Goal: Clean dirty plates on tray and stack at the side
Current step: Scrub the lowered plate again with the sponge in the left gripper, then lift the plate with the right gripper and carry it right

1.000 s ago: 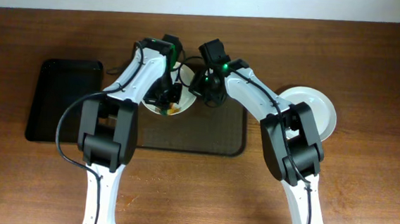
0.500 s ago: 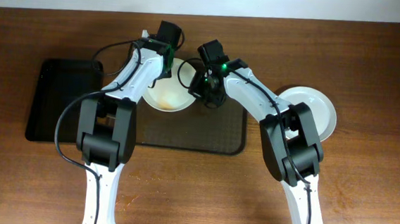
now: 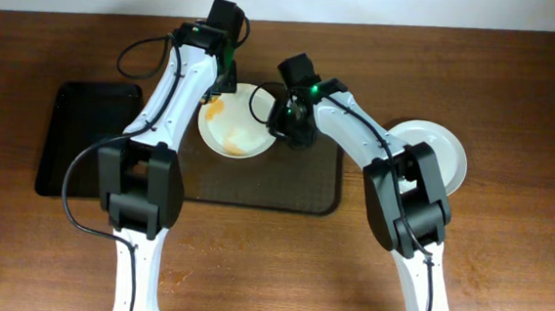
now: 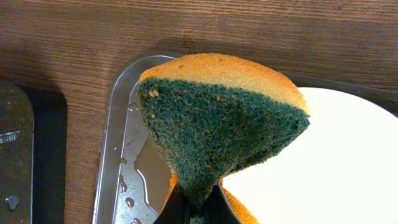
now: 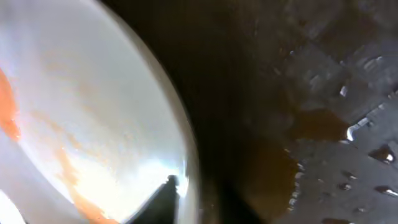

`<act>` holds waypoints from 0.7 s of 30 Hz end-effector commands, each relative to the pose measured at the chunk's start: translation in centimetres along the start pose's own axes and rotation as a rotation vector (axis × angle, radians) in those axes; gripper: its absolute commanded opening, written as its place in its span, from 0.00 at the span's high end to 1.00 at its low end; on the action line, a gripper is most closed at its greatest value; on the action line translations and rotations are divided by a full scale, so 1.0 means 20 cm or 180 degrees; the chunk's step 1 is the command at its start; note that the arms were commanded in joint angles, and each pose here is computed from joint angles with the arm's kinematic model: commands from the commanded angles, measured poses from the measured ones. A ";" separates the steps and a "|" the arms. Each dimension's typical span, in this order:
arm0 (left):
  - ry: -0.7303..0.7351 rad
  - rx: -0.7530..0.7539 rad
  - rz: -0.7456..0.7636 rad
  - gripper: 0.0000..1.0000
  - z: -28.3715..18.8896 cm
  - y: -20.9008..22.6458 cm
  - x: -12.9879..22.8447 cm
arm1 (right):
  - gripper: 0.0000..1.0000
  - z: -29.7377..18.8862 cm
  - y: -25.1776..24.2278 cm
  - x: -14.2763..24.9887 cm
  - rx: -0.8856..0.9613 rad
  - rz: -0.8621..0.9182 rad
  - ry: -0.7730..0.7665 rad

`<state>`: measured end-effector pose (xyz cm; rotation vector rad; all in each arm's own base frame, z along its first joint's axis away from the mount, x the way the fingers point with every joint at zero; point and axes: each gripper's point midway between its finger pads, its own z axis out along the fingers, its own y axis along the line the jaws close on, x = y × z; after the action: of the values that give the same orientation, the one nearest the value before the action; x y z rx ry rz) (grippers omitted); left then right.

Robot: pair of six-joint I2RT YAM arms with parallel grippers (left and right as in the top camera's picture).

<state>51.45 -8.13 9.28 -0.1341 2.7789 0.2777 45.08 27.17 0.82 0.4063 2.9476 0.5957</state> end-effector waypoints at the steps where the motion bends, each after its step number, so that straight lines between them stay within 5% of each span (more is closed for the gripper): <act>1: -0.0094 0.0094 -0.0005 0.99 -0.08 0.01 -0.04 | 0.96 0.06 -0.08 0.04 0.0095 -0.0075 0.0158; 7: 0.0012 0.0089 0.0018 0.99 -0.08 0.02 0.00 | 0.96 -0.20 -0.13 -0.04 0.0259 -0.0619 -0.0001; 14: -0.0020 0.0279 -0.0052 0.99 -0.07 0.00 -0.03 | 0.96 -0.93 -0.25 -0.14 0.1884 -0.1082 -0.1381; 21: -0.0025 0.0276 -0.0073 0.99 -0.07 0.01 -0.04 | 0.96 -1.43 -0.07 0.02 0.3161 -0.1532 -0.2799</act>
<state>51.33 -8.24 8.93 -0.1520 2.8121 0.1756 40.47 16.61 20.96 -0.0977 2.3677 -0.7262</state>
